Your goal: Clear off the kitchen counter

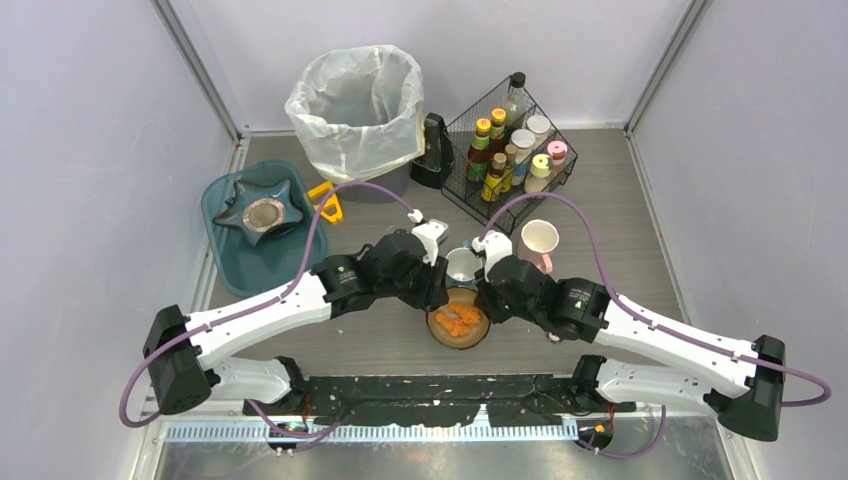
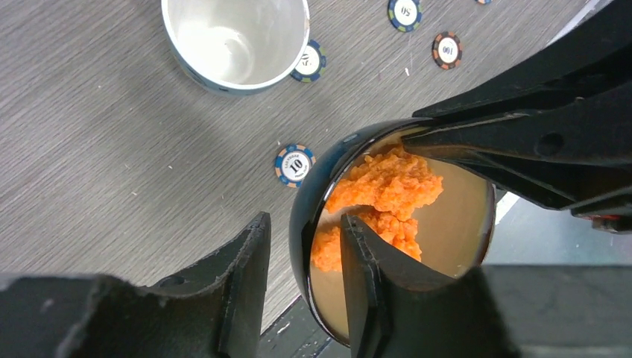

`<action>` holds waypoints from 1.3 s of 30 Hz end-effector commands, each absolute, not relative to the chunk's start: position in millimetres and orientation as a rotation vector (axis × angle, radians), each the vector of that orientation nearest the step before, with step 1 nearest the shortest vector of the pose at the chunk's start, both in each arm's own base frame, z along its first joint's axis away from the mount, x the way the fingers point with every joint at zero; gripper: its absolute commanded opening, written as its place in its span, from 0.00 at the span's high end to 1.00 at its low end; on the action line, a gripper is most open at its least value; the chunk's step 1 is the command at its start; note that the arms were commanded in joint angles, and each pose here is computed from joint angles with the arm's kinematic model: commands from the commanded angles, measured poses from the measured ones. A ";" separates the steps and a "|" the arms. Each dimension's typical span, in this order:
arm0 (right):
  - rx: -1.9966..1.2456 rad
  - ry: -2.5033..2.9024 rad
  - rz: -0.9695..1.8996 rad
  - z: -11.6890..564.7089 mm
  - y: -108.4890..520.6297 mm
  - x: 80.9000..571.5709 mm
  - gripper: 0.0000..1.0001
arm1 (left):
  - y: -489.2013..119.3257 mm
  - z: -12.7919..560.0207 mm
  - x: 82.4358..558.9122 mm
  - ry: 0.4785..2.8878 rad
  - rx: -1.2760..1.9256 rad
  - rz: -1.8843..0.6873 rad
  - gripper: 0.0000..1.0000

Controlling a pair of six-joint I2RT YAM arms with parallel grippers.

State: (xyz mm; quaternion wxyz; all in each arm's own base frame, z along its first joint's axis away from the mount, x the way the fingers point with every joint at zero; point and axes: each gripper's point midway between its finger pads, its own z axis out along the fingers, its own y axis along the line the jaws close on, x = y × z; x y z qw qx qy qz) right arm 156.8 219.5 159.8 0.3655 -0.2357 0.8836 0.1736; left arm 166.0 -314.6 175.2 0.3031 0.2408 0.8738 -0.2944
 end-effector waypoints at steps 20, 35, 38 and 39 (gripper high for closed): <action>-0.517 2.057 0.621 219.2 253.9 174.9 0.82 | -298.4 184.9 180.4 2.264 0.661 -0.638 1.00; -0.252 1.861 0.511 251.9 192.0 192.3 0.01 | -205.8 279.4 246.2 2.177 0.371 -0.456 1.00; -0.236 1.849 0.488 251.4 184.6 193.4 0.03 | -184.4 313.9 264.2 2.130 0.292 -0.419 1.00; -0.233 1.851 0.480 249.9 183.3 194.1 0.03 | -177.8 320.7 269.3 2.125 0.272 -0.405 1.00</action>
